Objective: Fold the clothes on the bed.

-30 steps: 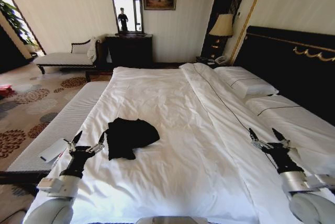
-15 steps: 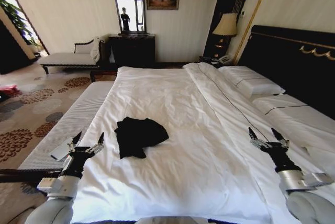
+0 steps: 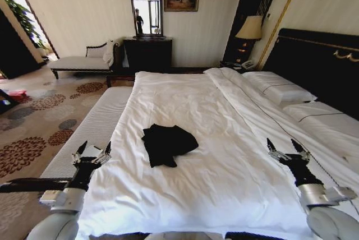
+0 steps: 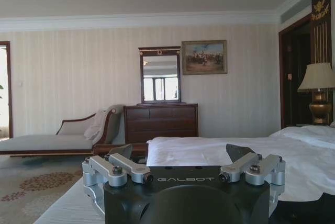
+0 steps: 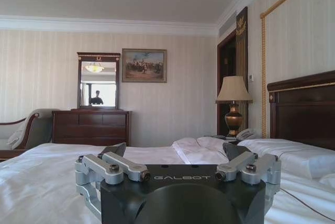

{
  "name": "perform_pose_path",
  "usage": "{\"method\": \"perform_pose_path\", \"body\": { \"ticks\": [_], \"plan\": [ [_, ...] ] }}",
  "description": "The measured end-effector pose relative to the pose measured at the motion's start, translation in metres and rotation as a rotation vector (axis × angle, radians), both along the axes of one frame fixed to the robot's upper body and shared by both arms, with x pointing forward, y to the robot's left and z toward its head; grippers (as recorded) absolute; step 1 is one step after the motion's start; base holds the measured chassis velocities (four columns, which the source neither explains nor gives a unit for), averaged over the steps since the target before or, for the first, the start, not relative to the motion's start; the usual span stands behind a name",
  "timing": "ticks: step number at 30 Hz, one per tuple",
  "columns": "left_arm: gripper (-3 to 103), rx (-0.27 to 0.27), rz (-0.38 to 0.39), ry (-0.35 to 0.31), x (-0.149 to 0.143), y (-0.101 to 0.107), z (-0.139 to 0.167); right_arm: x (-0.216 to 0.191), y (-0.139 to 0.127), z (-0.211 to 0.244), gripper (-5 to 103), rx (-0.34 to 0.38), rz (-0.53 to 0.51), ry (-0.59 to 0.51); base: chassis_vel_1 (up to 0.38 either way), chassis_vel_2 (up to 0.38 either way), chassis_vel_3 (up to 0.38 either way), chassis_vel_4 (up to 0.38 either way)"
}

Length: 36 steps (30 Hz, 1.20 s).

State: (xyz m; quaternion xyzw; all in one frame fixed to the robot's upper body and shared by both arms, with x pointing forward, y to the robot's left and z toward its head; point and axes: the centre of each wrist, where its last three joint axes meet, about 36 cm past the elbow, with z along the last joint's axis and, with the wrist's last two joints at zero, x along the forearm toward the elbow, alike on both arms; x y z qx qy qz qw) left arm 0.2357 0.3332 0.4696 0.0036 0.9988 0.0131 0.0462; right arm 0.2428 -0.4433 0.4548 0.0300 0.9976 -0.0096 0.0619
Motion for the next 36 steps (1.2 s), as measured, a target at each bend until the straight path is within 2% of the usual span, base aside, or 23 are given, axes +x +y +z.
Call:
{"method": "perform_pose_path", "body": {
  "ticks": [13,36],
  "plan": [
    [100,-0.003,0.006,0.011,-0.002,0.000,-0.001,-0.007,0.004,-0.010,100,0.010,0.009,-0.001,0.107,0.107,-0.112,-0.105],
    [100,-0.007,0.014,0.014,0.002,-0.002,-0.002,-0.007,0.010,-0.022,100,-0.003,0.037,0.015,0.000,0.000,0.000,0.000]
  ]
}}
